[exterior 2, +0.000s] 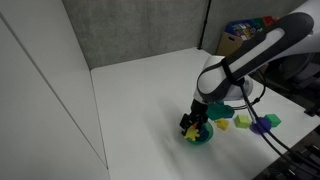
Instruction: Take the yellow thing out of the bowl
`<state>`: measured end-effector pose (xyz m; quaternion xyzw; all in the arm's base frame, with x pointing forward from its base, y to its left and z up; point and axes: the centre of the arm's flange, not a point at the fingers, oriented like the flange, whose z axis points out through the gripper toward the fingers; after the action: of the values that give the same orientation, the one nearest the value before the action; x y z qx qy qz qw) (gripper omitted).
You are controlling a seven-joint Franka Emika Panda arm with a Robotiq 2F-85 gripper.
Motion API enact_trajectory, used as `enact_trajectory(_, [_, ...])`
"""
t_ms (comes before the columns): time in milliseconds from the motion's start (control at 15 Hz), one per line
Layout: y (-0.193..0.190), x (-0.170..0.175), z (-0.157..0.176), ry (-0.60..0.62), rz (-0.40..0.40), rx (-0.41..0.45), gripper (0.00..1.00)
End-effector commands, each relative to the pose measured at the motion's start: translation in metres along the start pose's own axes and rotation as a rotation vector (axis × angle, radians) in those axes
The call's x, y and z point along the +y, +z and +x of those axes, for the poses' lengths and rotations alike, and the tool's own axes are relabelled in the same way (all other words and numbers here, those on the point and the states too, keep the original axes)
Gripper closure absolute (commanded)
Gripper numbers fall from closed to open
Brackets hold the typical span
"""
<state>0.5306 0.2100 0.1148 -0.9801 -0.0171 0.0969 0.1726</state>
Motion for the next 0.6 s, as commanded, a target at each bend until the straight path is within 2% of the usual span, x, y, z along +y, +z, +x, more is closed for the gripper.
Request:
enact_trajectory(0, [0.004, -0.006, 0.012, 0.005, 0.002, -0.019, 0.25])
enact_trajectory(267, [-0.008, -0.004, 0.011, -0.007, -0.005, -0.013, 0.6])
enact_trajectory(533, [-0.025, -0.003, 0.008, -0.014, 0.015, -0.024, 0.77])
